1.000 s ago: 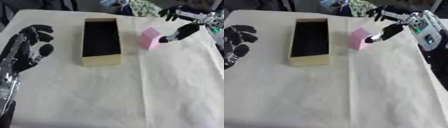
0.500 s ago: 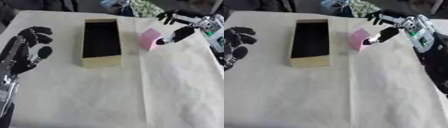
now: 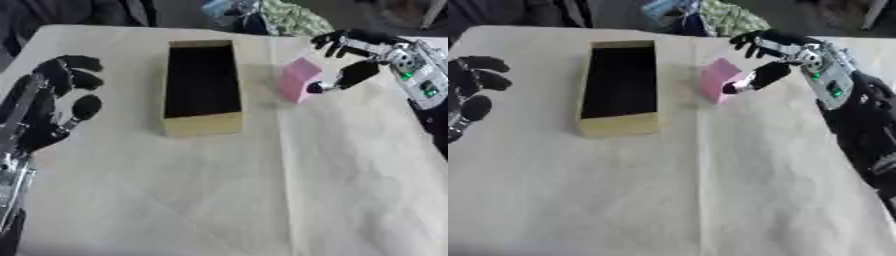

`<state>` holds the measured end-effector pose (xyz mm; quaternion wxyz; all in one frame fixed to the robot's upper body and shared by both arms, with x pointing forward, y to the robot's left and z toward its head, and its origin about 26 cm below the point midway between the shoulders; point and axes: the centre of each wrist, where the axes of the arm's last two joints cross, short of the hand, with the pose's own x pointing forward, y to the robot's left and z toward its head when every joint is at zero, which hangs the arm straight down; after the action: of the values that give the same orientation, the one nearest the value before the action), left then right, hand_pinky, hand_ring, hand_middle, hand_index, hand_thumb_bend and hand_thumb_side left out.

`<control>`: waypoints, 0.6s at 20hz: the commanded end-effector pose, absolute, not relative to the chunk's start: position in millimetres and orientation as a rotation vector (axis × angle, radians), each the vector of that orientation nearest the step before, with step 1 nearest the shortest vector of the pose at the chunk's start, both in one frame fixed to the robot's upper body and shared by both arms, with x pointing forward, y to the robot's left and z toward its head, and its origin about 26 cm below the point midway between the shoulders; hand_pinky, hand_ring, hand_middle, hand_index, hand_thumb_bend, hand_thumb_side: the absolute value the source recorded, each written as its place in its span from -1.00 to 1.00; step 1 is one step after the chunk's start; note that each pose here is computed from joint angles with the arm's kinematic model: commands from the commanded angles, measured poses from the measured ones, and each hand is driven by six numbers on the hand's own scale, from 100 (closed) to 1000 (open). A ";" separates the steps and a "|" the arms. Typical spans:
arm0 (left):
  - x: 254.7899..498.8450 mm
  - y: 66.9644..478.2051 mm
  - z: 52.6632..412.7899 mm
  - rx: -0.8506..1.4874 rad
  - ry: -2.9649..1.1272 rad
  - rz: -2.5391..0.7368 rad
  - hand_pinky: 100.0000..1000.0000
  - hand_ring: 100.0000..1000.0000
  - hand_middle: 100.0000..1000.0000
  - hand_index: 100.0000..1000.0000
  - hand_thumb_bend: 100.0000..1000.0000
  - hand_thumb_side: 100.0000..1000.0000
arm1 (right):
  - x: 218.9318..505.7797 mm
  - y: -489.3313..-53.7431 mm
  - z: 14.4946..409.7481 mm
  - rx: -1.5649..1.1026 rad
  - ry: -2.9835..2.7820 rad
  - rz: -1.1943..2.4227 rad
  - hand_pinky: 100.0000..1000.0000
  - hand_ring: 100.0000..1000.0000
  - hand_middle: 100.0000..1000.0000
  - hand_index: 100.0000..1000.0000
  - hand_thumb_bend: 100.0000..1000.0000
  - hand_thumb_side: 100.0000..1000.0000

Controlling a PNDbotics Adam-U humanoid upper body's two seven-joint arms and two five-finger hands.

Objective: Pick up objects on the table and place them in the box.

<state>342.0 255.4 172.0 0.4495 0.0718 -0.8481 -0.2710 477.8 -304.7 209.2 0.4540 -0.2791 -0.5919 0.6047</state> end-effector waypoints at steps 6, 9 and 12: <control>341.7 253.6 181.7 0.175 -2.129 -0.684 0.38 0.24 0.29 0.49 0.62 0.37 | 481.4 -312.9 212.2 -0.728 -1.464 1.448 0.49 0.54 0.68 0.95 0.25 0.03; 341.7 253.6 181.8 0.174 -2.129 -0.685 0.38 0.24 0.29 0.49 0.62 0.37 | 481.8 -312.2 211.0 -0.726 -1.467 1.449 0.48 0.54 0.68 0.94 0.25 0.03; 341.6 253.5 181.6 0.173 -2.129 -0.684 0.38 0.24 0.29 0.49 0.62 0.37 | 482.4 -310.5 209.1 -0.720 -1.468 1.449 0.48 0.54 0.67 0.94 0.25 0.03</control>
<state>342.2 253.7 171.6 0.4493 0.0676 -0.8487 -0.2706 481.3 -307.7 194.6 0.4701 -0.2792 -0.5892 0.5949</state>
